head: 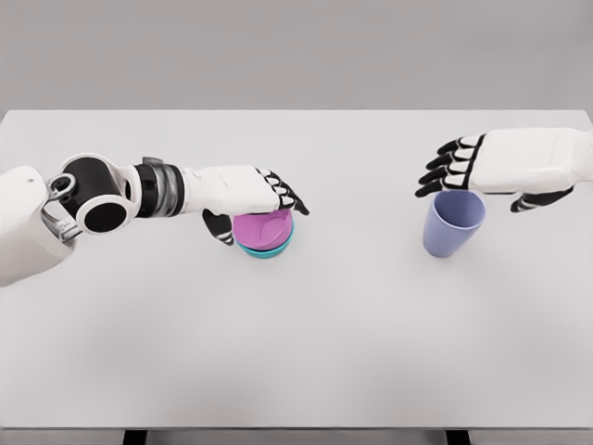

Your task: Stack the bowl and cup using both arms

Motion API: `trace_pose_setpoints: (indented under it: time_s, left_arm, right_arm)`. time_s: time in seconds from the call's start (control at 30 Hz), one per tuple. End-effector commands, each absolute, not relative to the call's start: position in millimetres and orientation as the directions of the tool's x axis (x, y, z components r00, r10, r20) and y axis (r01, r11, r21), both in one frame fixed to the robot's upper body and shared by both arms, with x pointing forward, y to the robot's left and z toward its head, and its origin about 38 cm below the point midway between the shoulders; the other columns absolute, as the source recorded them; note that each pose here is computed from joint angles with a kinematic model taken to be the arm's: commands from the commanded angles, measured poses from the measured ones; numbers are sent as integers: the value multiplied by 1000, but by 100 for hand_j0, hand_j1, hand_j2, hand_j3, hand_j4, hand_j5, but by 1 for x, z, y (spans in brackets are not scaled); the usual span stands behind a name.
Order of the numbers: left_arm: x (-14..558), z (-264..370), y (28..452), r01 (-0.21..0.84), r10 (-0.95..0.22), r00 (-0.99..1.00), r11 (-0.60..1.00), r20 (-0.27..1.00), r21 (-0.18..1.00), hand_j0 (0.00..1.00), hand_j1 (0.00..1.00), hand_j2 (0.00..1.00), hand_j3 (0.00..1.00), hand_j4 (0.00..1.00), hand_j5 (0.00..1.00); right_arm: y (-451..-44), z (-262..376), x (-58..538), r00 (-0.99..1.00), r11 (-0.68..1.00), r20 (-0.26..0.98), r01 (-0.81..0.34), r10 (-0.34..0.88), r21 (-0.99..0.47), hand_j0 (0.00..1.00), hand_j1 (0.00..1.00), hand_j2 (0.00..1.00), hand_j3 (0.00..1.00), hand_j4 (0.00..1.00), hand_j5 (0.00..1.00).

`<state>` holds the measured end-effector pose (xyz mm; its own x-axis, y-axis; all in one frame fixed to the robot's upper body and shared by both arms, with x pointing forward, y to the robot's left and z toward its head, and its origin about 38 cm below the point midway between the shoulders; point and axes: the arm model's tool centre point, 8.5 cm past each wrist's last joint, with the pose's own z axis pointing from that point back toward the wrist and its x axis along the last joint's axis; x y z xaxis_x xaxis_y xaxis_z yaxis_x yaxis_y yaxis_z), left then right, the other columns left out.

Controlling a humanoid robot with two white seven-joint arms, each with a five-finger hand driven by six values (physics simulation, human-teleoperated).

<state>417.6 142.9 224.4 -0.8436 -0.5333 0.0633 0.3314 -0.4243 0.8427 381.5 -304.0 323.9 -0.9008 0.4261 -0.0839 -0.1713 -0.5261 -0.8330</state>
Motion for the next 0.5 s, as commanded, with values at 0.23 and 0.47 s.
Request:
trace_pose_setpoints:
  time_s: [0.23,0.47]
  left_arm:
    - [420,280,167,199,-448,-894,-362,17,911,100,100,100,100,100,100]
    - [376,327,280,496,-259,-835,24,485,868,100,100,100,100,100,100]
  right_arm:
    - [-301,313,384,-904,-530,-62,-192,423,-826,100,100,100,100,100,100]
    - [-308,302,392,-891,-532,-43,-230,452,-815,100,100,100,100,100,100]
